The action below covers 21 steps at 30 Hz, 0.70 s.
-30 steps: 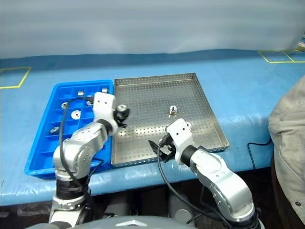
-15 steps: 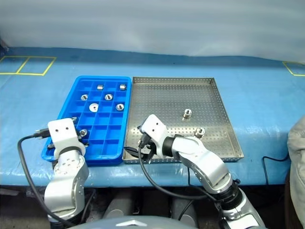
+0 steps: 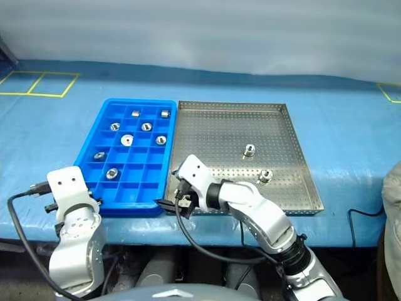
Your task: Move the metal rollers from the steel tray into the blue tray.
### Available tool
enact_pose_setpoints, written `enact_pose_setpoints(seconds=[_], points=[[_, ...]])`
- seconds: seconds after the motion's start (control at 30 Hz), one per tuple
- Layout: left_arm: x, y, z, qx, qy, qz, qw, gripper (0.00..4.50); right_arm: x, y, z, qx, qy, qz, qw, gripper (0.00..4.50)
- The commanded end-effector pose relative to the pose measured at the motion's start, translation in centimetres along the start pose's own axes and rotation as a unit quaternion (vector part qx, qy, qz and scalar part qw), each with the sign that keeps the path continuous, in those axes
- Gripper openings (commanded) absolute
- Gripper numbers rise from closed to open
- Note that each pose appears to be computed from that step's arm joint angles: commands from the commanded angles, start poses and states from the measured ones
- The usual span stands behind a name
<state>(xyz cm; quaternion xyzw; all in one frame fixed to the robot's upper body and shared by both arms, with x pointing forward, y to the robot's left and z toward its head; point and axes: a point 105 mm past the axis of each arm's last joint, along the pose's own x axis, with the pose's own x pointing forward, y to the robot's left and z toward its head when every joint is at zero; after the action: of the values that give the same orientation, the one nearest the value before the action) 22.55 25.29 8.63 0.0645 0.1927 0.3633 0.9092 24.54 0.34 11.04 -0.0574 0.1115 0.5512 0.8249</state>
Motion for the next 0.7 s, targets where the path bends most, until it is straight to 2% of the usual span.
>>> enact_pose_setpoints(seconds=[0.03,0.13,0.2,0.33,0.47,0.7], points=[[-0.9,-1.8,0.0,-0.051,0.023,-0.031,0.998,3.39,-1.1,-0.4,1.5,-0.016,-0.028,-0.028,0.999,4.50],[-0.9,-2.7,0.9,-0.045,0.002,-0.051,0.998,4.38,-1.9,-0.7,1.2,-0.011,-0.025,-0.047,0.999,4.50],[-1.2,-3.7,2.1,-0.041,-0.026,-0.078,0.996,4.47,-2.4,-1.1,1.2,-0.006,-0.025,-0.069,0.997,4.50],[-2.3,-6.8,4.1,-0.044,-0.085,-0.186,0.978,4.47,-3.9,-3.9,1.1,0.009,-0.029,-0.175,0.984,4.50],[-5.1,-10.9,5.2,-0.028,-0.127,-0.353,0.927,4.47,-6.0,-9.4,1.1,0.052,-0.040,-0.351,0.934,4.50],[-9.7,-14.2,4.6,0.032,-0.149,-0.551,0.820,4.47,-6.4,-14.0,0.5,0.090,-0.031,-0.467,0.879,4.50]])
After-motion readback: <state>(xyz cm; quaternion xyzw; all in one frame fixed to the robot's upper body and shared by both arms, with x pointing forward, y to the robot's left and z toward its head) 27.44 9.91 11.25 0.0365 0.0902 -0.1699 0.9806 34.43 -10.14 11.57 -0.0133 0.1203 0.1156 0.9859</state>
